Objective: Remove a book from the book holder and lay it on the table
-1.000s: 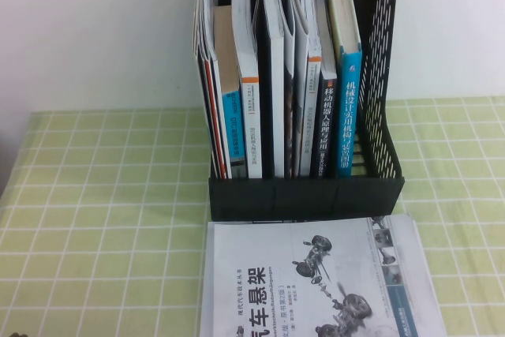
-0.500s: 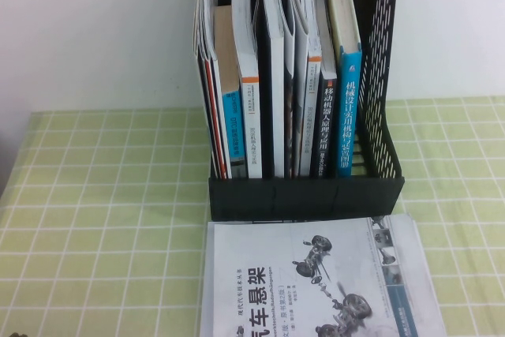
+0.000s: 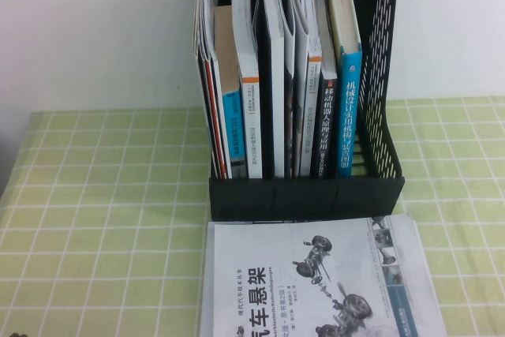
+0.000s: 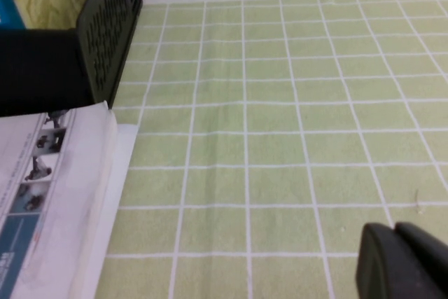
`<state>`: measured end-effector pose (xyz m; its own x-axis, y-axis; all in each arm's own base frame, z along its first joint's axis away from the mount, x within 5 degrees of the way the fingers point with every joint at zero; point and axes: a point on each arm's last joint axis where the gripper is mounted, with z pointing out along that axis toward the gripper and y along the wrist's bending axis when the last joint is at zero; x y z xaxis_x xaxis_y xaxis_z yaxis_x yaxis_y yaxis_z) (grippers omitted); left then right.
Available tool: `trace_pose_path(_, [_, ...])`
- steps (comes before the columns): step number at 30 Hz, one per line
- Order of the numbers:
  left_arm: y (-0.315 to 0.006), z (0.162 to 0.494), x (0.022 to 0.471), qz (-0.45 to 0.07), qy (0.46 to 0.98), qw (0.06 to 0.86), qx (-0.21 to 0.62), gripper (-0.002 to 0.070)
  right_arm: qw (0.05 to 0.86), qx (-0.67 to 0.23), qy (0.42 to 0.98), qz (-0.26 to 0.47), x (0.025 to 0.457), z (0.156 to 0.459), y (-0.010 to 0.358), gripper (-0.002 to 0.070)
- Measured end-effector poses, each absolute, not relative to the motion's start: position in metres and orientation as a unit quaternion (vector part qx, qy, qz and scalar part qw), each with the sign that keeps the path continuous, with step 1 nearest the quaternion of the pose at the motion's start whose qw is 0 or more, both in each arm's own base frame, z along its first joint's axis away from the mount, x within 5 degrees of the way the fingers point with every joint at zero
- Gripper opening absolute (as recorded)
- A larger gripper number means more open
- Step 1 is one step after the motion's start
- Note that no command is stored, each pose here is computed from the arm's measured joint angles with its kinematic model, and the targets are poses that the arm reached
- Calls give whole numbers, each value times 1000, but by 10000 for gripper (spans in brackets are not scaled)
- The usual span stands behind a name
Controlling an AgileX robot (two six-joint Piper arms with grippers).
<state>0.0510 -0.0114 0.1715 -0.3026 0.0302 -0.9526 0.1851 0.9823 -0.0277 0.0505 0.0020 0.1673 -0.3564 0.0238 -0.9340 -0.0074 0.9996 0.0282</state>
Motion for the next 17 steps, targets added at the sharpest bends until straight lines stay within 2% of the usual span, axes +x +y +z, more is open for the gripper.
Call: trace_pose_path(17, [-11, 172, 51, -67, 804, 587, 66, -3, 567, 9, 823, 16, 50, 167, 2, -1])
